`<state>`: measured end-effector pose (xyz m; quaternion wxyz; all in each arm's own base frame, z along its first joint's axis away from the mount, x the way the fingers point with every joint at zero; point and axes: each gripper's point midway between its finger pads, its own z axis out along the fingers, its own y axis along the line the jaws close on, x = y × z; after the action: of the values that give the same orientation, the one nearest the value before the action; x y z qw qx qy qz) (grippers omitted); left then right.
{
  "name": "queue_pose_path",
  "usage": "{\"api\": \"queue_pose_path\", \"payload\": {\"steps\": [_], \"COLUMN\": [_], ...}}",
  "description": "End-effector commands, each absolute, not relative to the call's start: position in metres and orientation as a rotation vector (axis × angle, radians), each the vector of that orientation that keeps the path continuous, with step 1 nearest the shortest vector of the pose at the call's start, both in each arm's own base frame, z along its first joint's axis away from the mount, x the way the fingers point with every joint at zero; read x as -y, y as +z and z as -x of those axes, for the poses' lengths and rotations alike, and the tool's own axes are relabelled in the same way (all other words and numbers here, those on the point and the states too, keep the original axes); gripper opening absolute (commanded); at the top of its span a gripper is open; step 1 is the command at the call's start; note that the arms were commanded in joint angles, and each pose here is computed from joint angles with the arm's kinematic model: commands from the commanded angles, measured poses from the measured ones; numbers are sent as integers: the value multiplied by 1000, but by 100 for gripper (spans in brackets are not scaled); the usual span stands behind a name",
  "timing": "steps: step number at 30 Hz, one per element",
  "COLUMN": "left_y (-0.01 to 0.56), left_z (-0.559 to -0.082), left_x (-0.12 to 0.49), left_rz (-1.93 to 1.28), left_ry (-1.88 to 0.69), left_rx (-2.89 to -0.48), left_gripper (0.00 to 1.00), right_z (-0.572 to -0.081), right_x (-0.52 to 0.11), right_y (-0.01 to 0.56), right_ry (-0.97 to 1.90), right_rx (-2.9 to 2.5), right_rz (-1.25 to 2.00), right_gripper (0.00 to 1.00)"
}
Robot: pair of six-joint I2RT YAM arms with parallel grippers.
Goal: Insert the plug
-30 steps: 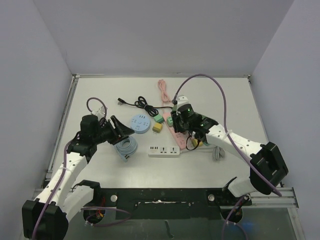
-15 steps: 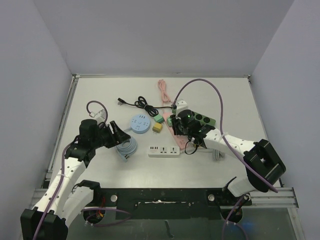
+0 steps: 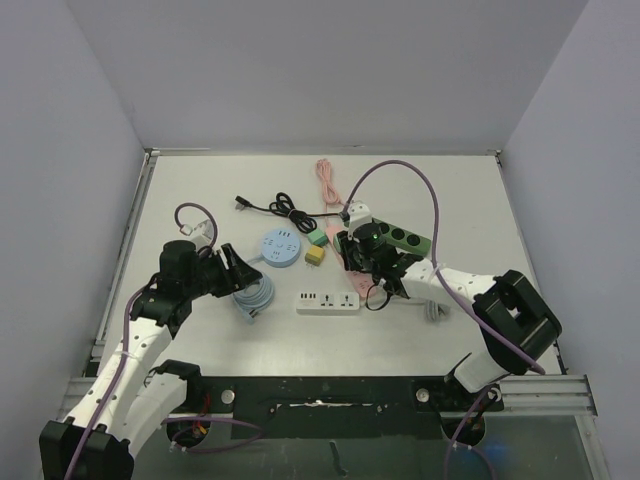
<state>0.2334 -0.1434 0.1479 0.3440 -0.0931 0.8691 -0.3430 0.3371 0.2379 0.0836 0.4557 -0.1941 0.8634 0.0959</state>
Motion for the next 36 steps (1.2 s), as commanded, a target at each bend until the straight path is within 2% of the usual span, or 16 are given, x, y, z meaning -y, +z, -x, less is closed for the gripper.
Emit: {"api": "queue_pose_path", "payload": {"steps": [1,13,23,30,32,36], "left_y": [163,163,162,163,162,162], "left_z": [-242,-242,-242,-242,-242,-242], "left_x": [145,144,143,143,143,143], "left_rz": [185,187,190,189,190,192], "left_ry": [-882,-870,-865,-866,-864,-862], "left_rx": [-2181,-2178,-2179,-2179,-2181,-2181], "left_gripper": [54,54,54,54,54,54], "right_z": [-346,-343,-330,-329,-332,-342], "right_x": [-233,-218,-230,-229,-234,-242], "right_y": [82,61,28,20,41,91], "right_ry": [217,125,237,186,216,272], "right_rx": [-2097,-2153,-2293,-2347,-2326,-2261], "right_rz": [460,482,523,483,454,386], "right_gripper": [0,0,0,1,8,42]}}
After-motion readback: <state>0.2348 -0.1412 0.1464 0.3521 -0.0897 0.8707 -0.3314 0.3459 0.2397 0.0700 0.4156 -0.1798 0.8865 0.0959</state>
